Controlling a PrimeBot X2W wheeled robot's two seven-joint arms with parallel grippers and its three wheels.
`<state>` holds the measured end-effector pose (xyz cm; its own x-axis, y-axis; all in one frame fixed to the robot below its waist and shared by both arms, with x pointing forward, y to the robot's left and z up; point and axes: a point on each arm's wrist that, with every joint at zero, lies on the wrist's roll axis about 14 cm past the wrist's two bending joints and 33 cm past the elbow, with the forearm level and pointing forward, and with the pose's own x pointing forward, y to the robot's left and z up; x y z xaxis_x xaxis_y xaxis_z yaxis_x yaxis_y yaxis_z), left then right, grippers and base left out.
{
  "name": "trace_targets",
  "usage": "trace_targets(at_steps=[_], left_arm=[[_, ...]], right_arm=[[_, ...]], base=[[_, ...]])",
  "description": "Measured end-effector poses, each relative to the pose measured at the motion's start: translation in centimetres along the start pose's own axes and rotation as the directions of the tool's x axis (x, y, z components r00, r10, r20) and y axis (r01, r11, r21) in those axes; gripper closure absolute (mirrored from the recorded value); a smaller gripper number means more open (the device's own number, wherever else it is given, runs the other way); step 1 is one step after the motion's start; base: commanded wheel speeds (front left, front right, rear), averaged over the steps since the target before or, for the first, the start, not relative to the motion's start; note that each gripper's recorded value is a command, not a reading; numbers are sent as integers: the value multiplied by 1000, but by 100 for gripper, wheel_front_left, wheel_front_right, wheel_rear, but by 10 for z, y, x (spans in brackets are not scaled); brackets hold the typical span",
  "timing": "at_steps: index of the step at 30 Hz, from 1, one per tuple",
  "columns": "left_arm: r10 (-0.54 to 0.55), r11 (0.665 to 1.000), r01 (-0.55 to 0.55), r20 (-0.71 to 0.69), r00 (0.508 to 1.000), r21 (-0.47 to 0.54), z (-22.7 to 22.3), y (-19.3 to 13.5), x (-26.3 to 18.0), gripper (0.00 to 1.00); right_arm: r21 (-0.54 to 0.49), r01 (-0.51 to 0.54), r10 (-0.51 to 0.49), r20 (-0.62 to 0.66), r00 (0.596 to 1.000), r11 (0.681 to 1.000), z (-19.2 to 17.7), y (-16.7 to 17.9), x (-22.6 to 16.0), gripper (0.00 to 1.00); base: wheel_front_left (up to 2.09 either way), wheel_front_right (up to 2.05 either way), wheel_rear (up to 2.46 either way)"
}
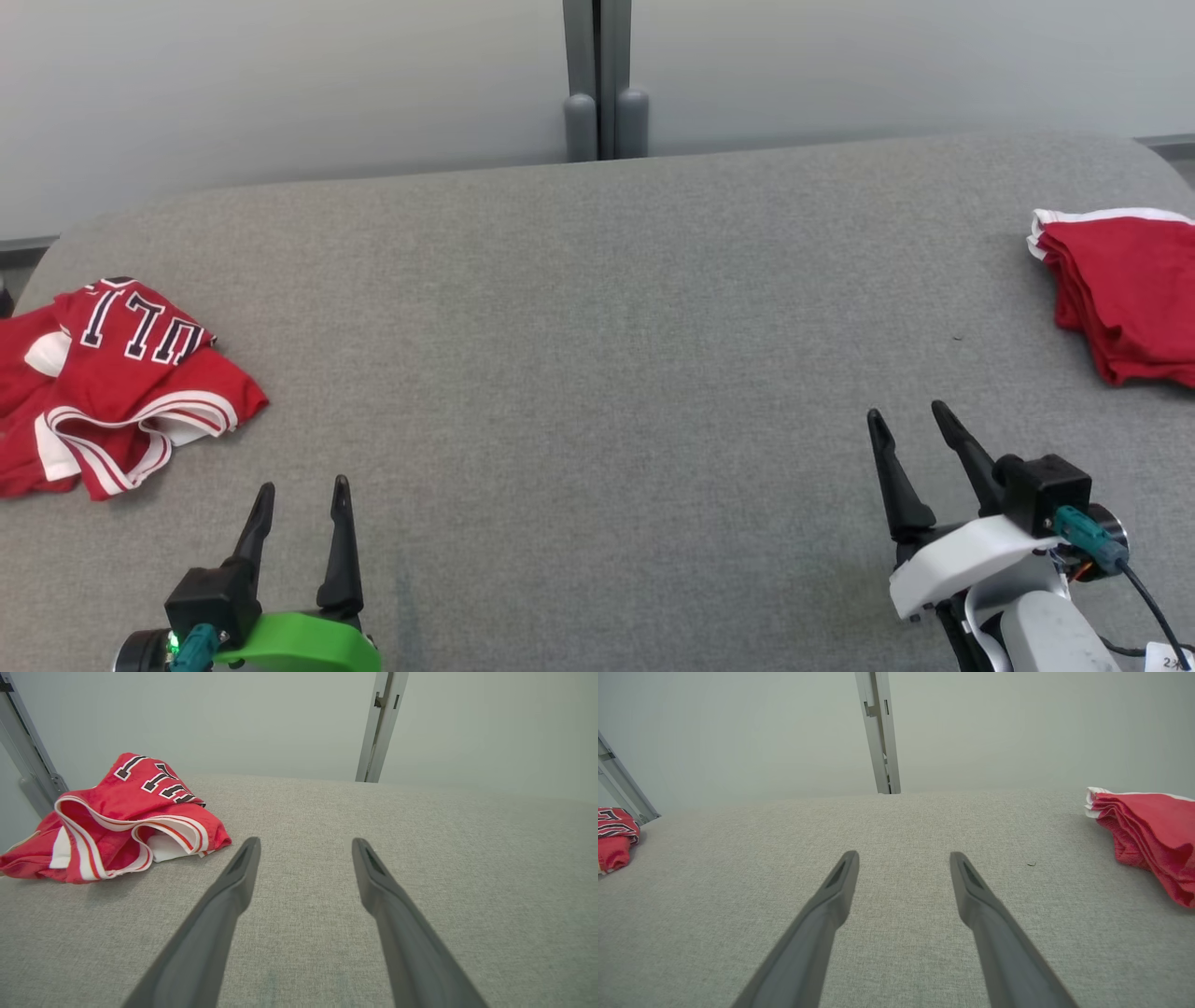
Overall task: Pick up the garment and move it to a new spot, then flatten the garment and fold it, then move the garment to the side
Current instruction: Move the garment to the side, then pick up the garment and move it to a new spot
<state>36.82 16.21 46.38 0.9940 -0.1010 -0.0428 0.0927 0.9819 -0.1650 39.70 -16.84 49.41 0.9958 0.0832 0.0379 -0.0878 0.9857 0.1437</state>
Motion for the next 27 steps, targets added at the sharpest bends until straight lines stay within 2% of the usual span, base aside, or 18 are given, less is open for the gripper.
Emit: trace_targets(at_steps=[7, 14, 20, 27], left_arm=[[-1, 1000, 1, 22, 1000, -18, 6, -2, -6, 0], [61, 998, -61, 23, 998, -34, 6, 17, -8, 0], [198, 979, -198, 3, 980, -44, 1, 56, -28, 0], [377, 924, -377, -7, 926, -72, -2, 104, -66, 0]], right_arm=[[17, -18, 18, -22, 1000, 1000, -8, 8, -10, 0], [16, -90, 90, -38, 995, 996, -15, 31, 3, 0], [24, -218, 219, -58, 974, 976, -24, 75, 21, 0], [49, -358, 361, -86, 928, 932, -38, 129, 38, 0]], base=[[0, 0, 0], [0, 0, 0], [0, 0, 0], [0, 0, 0]])
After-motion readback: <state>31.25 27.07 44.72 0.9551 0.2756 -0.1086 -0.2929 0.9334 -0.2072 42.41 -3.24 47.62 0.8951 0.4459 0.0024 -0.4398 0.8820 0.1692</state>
